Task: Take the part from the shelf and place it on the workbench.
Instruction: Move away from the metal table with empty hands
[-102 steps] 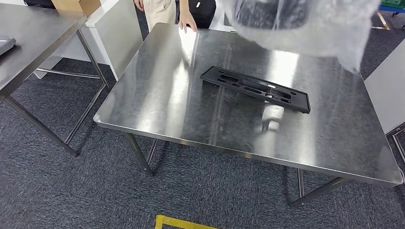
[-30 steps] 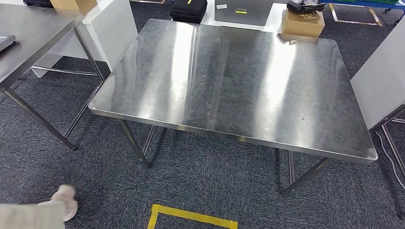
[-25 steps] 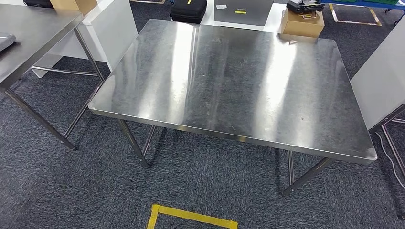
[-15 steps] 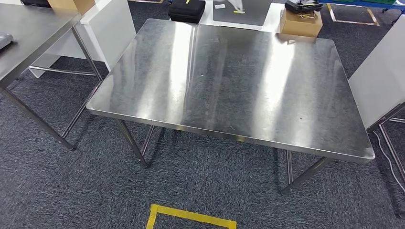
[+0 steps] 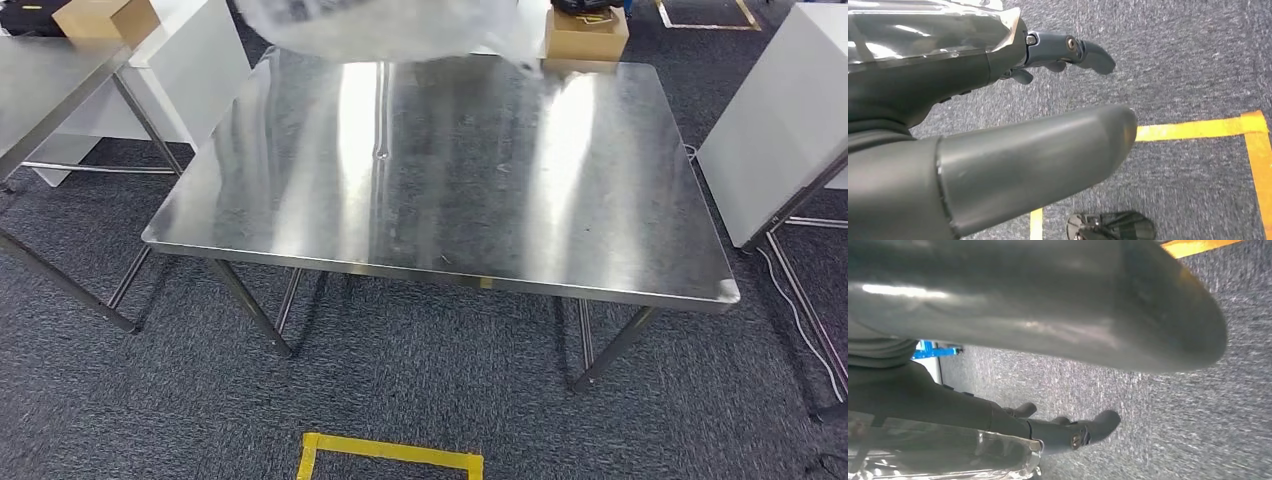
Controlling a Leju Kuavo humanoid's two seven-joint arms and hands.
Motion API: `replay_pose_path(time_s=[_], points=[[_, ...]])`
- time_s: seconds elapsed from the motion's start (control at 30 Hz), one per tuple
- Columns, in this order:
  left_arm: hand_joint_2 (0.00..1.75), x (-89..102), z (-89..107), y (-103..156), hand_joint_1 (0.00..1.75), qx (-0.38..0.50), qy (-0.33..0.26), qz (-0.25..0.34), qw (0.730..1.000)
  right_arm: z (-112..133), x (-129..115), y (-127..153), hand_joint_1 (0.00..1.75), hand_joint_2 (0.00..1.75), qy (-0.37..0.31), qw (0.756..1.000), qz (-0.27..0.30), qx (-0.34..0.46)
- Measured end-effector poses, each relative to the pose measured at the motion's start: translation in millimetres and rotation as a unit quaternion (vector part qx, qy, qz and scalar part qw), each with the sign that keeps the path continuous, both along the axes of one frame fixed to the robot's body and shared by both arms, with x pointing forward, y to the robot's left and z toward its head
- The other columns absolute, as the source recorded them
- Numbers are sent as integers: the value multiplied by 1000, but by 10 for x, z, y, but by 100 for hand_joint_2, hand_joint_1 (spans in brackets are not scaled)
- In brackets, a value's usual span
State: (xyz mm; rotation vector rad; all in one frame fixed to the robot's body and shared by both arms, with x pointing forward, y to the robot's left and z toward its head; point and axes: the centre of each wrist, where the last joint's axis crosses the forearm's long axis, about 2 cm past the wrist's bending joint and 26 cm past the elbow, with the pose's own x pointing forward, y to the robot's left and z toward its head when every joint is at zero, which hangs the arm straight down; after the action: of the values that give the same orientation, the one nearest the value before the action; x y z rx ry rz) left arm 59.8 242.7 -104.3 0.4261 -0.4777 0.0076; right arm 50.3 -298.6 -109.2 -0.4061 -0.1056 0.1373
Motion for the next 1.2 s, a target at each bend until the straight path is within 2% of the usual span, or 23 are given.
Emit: replay_pose_path(time_s=[1.2], points=[[0, -28, -5, -16, 0, -16, 7, 14, 1000, 1, 15, 0, 0, 0, 16, 1000, 17, -3]])
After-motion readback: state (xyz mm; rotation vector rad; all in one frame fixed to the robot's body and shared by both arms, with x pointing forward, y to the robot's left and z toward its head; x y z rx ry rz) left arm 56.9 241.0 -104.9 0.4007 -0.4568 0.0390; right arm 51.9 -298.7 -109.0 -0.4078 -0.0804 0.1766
